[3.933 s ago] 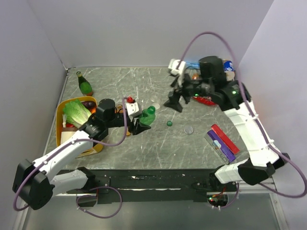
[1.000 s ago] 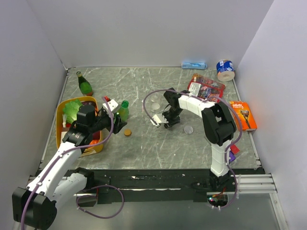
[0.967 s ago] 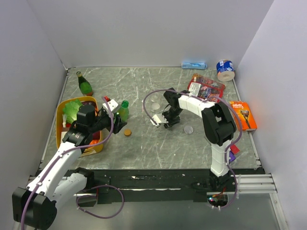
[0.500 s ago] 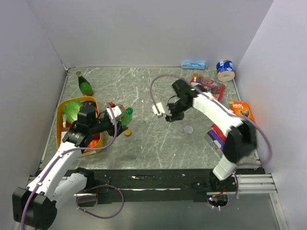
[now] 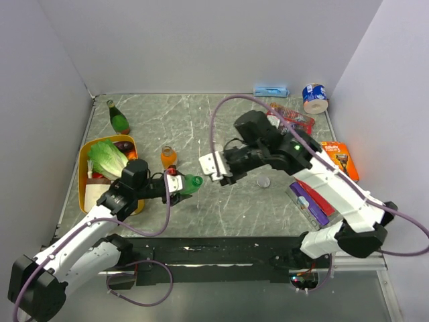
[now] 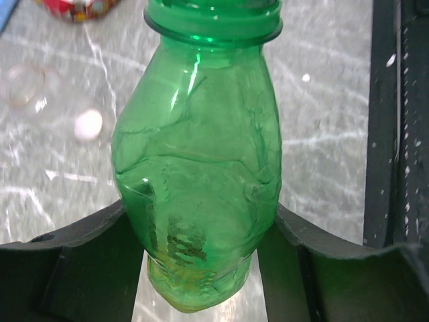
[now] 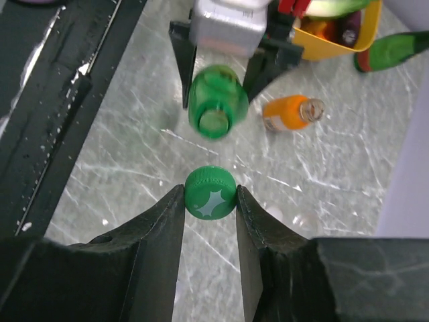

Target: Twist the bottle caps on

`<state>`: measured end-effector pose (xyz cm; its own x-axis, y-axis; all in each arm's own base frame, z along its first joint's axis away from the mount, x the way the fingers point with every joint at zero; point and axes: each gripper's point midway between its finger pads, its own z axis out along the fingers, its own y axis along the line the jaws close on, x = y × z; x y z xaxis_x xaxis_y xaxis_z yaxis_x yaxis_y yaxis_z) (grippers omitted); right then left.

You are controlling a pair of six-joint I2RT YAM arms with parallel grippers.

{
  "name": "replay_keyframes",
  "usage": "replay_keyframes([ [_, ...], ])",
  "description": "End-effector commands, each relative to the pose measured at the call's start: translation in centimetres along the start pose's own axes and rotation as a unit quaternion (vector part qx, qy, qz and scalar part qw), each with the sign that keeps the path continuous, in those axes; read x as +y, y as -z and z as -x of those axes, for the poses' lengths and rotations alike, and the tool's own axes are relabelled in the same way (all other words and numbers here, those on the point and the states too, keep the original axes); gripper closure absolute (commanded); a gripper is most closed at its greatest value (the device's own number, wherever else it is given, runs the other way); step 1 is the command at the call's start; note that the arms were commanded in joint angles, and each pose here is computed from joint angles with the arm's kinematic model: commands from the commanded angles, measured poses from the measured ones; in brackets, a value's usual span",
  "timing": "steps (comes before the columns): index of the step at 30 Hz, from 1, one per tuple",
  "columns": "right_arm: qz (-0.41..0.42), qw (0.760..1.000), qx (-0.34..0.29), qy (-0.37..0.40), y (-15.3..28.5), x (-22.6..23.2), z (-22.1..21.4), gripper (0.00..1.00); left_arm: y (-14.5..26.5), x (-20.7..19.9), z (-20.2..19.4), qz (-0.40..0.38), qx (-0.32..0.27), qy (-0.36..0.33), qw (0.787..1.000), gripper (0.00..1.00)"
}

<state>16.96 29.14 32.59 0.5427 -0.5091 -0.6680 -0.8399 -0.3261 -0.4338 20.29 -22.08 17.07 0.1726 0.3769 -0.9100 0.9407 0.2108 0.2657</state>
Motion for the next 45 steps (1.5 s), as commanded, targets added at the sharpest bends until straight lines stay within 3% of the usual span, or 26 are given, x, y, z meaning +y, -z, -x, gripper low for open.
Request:
replay_keyframes([
  [1,0.006,1.000,0.021,-0.020,-1.2,0.1,1.0,0.72,-0.7,-0.1,3.6,-0.008,-0.059,-0.032,0.998,0.99],
  [17,0.004,0.997,0.072,0.016,-3.5,1.0,0.2,0.71,-1.2,-0.9,6.1,-0.021,-0.087,-0.030,0.996,0.99],
  [31,0.045,0.996,0.070,0.015,-4.4,2.1,0.4,0.71,-1.4,-0.2,6.8,-0.012,-0.087,-0.027,0.996,0.99],
  [40,0.054,0.993,0.101,-0.003,-4.9,2.1,-0.9,0.72,-1.4,0.3,7.3,-0.003,-0.091,-0.023,0.996,0.99],
  [45,0.033,0.988,0.138,-0.066,-5.6,1.5,-2.2,0.73,-0.9,1.5,7.8,0.041,-0.104,-0.009,0.994,0.99],
])
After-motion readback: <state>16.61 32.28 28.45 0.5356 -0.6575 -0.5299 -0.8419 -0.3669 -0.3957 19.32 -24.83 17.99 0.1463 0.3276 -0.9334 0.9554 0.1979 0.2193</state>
